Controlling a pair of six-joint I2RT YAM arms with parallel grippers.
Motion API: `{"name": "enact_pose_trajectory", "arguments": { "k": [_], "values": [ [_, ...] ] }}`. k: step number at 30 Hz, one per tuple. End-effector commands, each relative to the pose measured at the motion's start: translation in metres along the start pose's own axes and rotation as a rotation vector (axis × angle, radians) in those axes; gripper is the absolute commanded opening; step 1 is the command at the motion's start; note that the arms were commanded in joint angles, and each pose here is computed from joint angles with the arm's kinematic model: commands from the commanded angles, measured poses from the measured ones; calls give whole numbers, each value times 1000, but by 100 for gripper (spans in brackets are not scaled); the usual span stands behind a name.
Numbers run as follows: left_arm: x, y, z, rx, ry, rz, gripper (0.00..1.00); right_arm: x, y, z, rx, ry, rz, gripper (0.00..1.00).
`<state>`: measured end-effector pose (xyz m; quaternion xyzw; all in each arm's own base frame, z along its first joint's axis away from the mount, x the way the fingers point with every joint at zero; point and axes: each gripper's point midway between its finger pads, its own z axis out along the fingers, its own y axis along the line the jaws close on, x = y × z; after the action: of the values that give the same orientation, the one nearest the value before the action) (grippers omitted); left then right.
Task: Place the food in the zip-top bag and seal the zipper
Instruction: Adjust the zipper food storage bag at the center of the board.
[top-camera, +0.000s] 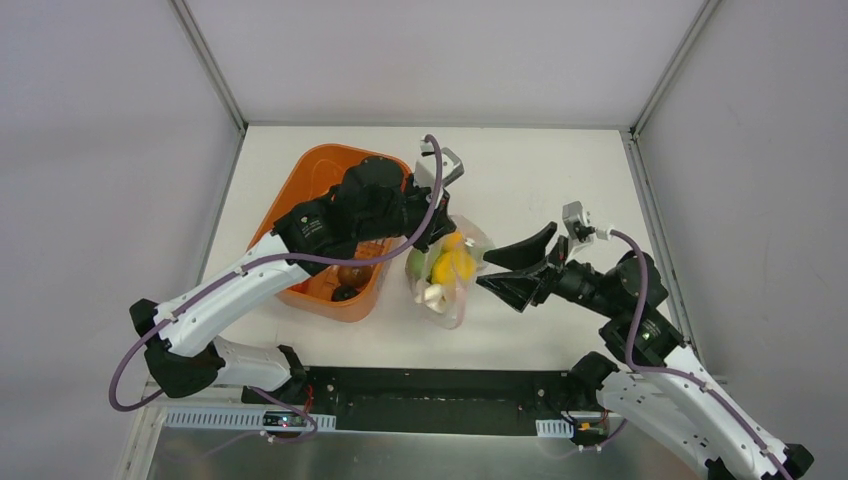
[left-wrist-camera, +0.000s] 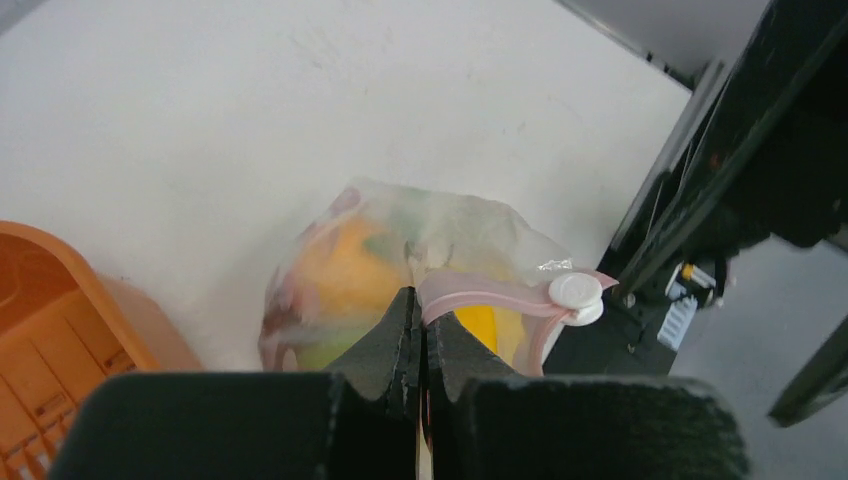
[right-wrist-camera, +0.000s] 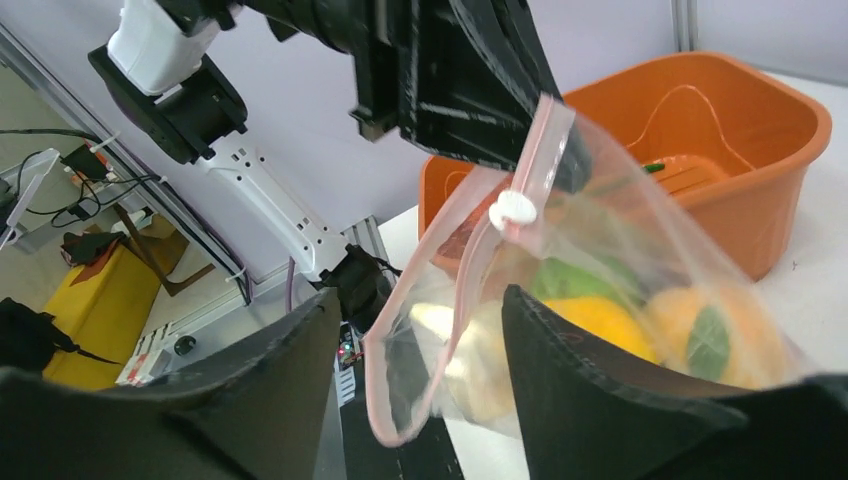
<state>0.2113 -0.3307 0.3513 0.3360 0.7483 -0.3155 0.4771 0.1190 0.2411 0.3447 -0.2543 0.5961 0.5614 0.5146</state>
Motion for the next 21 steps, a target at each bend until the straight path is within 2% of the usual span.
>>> {"name": "enact_pose_trajectory", "arguments": {
  "k": [1, 6, 12, 17, 21],
  "values": [
    [4, -7, -21, 114, 11, 84, 0, -27, 22, -8, -57, -90, -66, 65],
    [14, -4, -25, 155, 41, 87, 0, -28, -3, -13, 66, -137, -118, 66],
    [18, -12, -20, 225, 82, 117, 0, 1, -37, -19, 165, -83, -258, 65],
    [18, -24, -16, 292, 100, 82, 0, 24, -53, -8, 154, -10, -317, 68],
    [21, -29, -15, 323, 127, 71, 0, 38, -55, 1, 83, -6, -376, 69]
  ]
}}
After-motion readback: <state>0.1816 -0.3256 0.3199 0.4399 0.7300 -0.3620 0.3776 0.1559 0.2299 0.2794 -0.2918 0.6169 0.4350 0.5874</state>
